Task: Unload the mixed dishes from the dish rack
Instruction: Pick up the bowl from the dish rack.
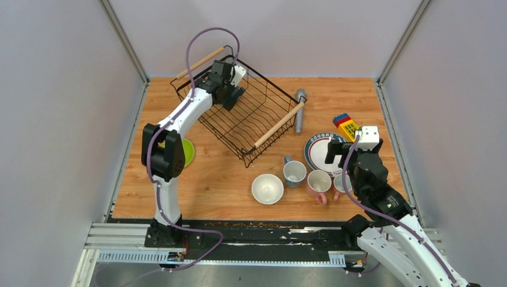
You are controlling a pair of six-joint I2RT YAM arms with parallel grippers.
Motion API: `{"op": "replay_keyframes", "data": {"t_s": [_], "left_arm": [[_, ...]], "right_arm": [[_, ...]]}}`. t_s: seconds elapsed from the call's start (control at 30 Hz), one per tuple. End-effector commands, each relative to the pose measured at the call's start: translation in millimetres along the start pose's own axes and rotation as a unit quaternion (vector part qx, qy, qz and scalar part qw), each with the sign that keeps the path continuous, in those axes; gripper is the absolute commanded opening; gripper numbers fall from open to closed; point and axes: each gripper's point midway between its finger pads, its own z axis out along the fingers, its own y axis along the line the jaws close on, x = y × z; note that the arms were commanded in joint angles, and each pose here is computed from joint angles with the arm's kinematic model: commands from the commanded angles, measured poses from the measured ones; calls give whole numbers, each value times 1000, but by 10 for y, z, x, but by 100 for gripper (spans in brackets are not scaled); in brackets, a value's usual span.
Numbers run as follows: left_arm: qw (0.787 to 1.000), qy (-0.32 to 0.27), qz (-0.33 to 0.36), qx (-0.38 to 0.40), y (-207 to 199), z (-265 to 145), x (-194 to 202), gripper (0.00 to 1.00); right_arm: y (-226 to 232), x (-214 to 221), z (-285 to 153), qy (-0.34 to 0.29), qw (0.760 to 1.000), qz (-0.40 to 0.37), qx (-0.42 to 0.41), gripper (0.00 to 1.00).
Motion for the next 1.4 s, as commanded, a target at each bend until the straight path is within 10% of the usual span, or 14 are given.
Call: {"op": "replay_keyframes", "data": {"t_s": [0.0,0.6,1.37], "left_arm": [[992,-31,97,-69,229,85,-280,100],[961,-18,238,-139,-34,1115,-419,100],[968,-40,188,-161,-214,1604,-318,100]], "right_arm": [[42,-113,32,-24,1000,3,-10,100],[84,-79,65,-37,999,-9,-25,99],[168,-24,88,-36,998,-27,-50,98]]}}
